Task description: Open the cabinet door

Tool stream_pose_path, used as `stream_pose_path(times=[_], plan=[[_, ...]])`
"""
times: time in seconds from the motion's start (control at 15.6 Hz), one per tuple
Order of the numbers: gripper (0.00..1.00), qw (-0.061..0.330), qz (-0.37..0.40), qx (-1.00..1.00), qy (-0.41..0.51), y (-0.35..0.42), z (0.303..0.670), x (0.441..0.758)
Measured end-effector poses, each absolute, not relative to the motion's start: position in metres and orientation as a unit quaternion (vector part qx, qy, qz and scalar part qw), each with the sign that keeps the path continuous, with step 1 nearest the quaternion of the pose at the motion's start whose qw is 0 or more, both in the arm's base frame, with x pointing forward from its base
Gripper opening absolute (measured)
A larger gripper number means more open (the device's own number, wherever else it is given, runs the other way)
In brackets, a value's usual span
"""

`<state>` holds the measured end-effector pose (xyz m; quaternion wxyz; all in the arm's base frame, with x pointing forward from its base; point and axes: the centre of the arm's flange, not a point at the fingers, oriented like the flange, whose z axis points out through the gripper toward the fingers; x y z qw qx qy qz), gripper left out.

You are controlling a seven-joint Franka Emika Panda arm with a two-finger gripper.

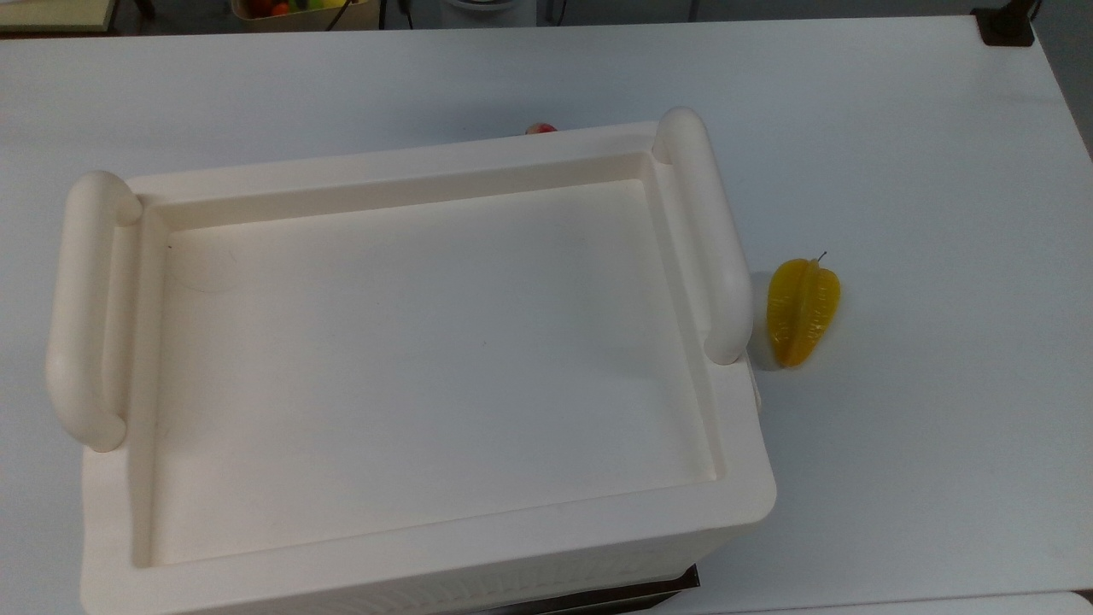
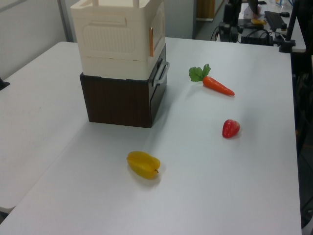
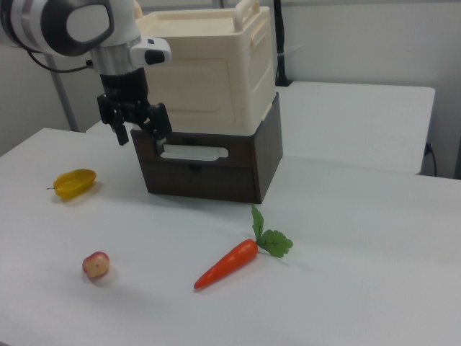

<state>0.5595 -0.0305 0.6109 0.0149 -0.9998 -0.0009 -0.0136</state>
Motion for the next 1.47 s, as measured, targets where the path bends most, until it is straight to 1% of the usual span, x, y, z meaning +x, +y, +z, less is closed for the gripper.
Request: stream_pose_path(times=[0.13,0.32,0.51,0.77,0.83,0.9,0.96,1.02,1.09,1.15,1.22,1.28,1.34,1.47], plan=[[1.0,0.022,-0.034,-0.999,-0.023,-0.002,0.606,0.581],[1.0,0.021,-0.094,-0.993,-0.062,0.049,0.602,0.611],[1.0,0.024,-0.156,-0.983,-0.091,0.094,0.598,0.632],[0.96,0.028,-0.226,-0.969,-0.096,0.119,0.6,0.653],[0.83,0.029,-0.249,-0.963,-0.101,0.128,0.601,0.659],[0.74,0.03,-0.26,-0.96,-0.102,0.133,0.6,0.662],[0.71,0.032,-0.269,-0.957,-0.101,0.139,0.598,0.665],[0.7,0.034,-0.277,-0.955,-0.1,0.144,0.595,0.667],[0.62,0.036,-0.282,-0.953,-0.1,0.149,0.593,0.669],[0.51,0.037,-0.287,-0.952,-0.1,0.154,0.59,0.671],[0.32,0.037,-0.289,-0.951,-0.1,0.157,0.588,0.672],[0.25,0.035,-0.29,-0.951,-0.098,0.154,0.589,0.673],[0.15,0.034,-0.29,-0.952,-0.096,0.151,0.589,0.673],[0.14,0.034,-0.291,-0.951,-0.097,0.152,0.59,0.673]])
